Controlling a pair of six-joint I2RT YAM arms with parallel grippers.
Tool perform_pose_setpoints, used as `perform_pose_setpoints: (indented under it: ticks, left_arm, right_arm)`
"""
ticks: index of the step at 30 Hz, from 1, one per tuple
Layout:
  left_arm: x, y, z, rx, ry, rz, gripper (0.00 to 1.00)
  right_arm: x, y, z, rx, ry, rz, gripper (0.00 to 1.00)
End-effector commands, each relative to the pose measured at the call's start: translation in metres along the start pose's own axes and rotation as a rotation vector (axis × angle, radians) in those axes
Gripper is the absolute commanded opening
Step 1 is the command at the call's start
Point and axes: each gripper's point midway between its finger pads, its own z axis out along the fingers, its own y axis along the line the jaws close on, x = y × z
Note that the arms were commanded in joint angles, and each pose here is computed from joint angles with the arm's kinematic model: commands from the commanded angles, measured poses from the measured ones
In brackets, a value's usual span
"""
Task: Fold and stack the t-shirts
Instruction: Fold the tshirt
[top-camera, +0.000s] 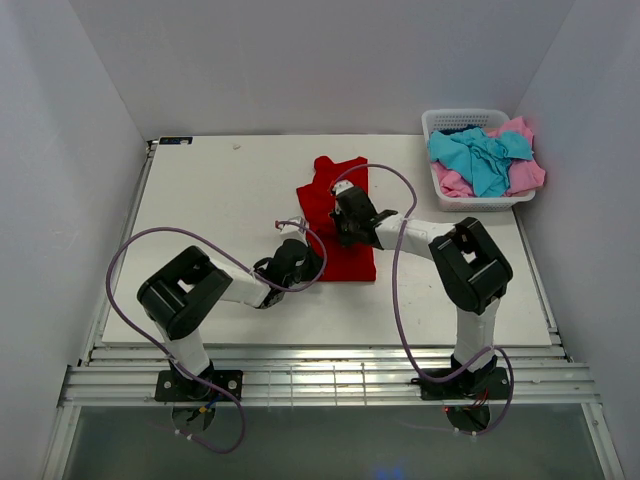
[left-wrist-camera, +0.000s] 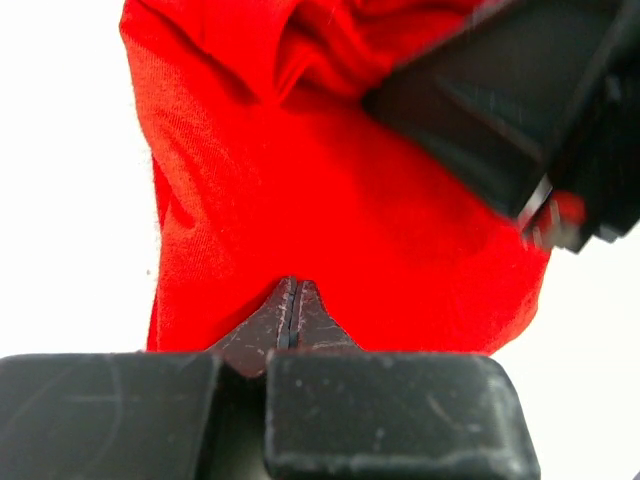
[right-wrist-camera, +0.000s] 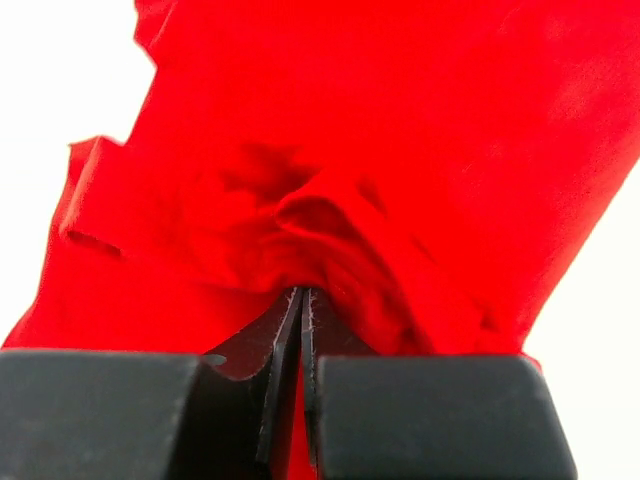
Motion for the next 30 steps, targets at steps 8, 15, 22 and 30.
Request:
perform_pose_setpoints:
  ticks: [8,15,22,30]
  left_arm:
    - [0.044,0.029,-0.016,-0.06,0.13,-0.003,0.0]
    - [0.044,0.025,-0.016,-0.043,0.132,0.004,0.0]
    - [-0.012,-0.014,-0.016,0.022,-0.019,0.117,0.0]
    - [-0.076,-0.026,-0.034,-0.102,-0.166,0.253,0.79]
  right_arm:
    - [-0.088,-0.051,0.02,0.2,-0.168,0.005,0.08]
    - [-0.132,-0.074,-0.012,0.286,-0.291,0.017,0.08]
    - [-0.118,-0.061,-0.096,0.196,-0.319,0.041,0.18]
    - [-0.002,-0.03,-0.106,-0.013,-0.107,0.119,0.72]
